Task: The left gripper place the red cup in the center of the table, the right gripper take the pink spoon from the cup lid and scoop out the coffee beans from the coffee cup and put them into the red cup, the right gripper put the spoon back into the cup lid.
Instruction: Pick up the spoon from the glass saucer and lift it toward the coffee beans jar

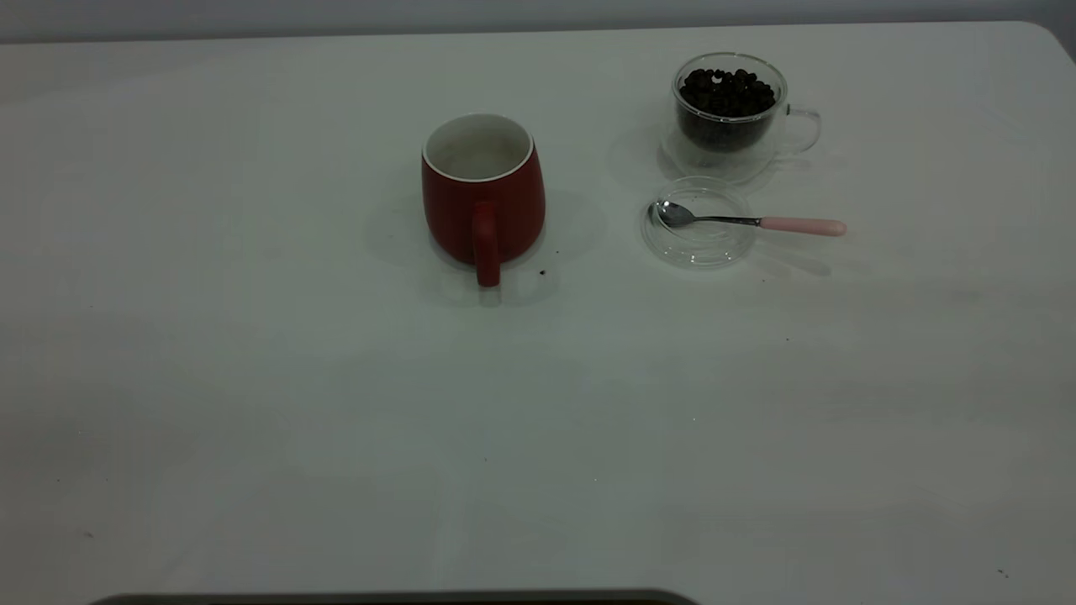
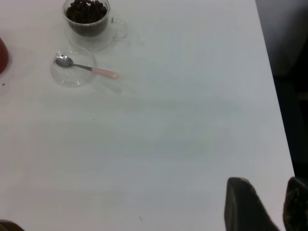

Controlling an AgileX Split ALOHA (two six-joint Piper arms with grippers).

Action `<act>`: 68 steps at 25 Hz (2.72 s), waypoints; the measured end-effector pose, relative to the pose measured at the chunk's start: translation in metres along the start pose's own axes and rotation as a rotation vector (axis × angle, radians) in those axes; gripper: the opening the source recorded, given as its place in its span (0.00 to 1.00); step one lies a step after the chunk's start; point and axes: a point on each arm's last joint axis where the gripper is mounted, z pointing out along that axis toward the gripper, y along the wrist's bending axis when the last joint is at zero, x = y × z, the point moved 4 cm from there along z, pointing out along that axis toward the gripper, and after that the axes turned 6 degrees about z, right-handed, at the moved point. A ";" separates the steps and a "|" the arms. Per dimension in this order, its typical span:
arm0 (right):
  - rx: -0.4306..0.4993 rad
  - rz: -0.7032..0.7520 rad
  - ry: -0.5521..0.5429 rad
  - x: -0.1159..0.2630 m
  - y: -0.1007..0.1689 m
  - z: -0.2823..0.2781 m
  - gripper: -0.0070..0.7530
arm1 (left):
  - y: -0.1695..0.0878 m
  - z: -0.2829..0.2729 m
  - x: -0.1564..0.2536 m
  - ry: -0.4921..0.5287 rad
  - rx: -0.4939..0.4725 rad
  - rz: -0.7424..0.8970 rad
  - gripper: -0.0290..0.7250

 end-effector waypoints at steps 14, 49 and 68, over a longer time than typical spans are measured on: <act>-0.024 0.066 0.001 0.000 0.003 0.000 0.32 | 0.000 0.000 0.000 0.000 0.000 0.000 0.82; -0.385 0.522 0.626 -0.074 0.043 0.282 0.89 | 0.000 0.000 0.000 0.000 0.000 -0.003 0.82; -0.381 0.792 0.658 0.029 0.035 0.396 0.89 | 0.000 0.000 0.000 0.000 0.000 -0.003 0.82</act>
